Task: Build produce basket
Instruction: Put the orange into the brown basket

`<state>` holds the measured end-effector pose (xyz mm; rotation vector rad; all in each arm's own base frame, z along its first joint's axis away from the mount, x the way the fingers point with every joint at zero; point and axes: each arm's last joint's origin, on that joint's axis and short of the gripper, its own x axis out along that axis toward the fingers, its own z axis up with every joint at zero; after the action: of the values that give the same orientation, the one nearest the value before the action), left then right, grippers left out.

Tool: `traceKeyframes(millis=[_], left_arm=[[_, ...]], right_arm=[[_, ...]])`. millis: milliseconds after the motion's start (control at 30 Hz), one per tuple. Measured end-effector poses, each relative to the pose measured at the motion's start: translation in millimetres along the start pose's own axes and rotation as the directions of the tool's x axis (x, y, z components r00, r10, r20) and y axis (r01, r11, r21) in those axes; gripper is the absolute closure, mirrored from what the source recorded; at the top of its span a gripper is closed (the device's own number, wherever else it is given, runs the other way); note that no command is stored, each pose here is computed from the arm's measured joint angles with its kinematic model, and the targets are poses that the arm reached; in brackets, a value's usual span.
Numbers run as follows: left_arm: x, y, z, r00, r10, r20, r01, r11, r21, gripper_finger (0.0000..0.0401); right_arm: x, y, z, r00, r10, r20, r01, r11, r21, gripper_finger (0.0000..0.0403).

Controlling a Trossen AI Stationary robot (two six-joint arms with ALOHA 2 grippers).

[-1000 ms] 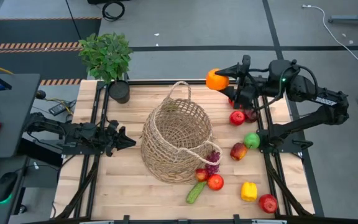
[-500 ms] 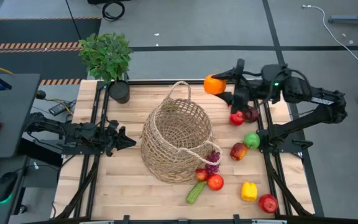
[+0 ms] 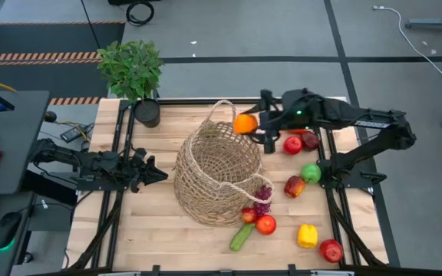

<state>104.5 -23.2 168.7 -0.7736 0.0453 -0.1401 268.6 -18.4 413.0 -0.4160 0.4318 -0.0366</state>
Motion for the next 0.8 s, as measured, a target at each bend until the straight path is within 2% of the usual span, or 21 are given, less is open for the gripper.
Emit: traceKeyframes(millis=[167,267,433,800], left_arm=[[0,0,0,1.0,0.0,0.0,0.0,1.0,0.0,0.034],[0,0,0,1.0,0.0,0.0,0.0,1.0,0.0,0.0343],[0,0,0,1.0,0.0,0.0,0.0,1.0,0.0,0.034],[0,0,0,1.0,0.0,0.0,0.0,1.0,0.0,0.0343]], right_arm=[[33,11,-9,0.989,0.137,-0.056,-0.13,0.984,0.123,0.0125],[56,23,-16,0.973,0.195,-0.122,-0.175,0.972,0.153,0.0125],[87,37,-25,0.959,0.216,-0.184,-0.193,0.972,0.135,0.0125],[134,56,-49,0.916,0.277,-0.29,-0.269,0.961,0.066,0.0125]])
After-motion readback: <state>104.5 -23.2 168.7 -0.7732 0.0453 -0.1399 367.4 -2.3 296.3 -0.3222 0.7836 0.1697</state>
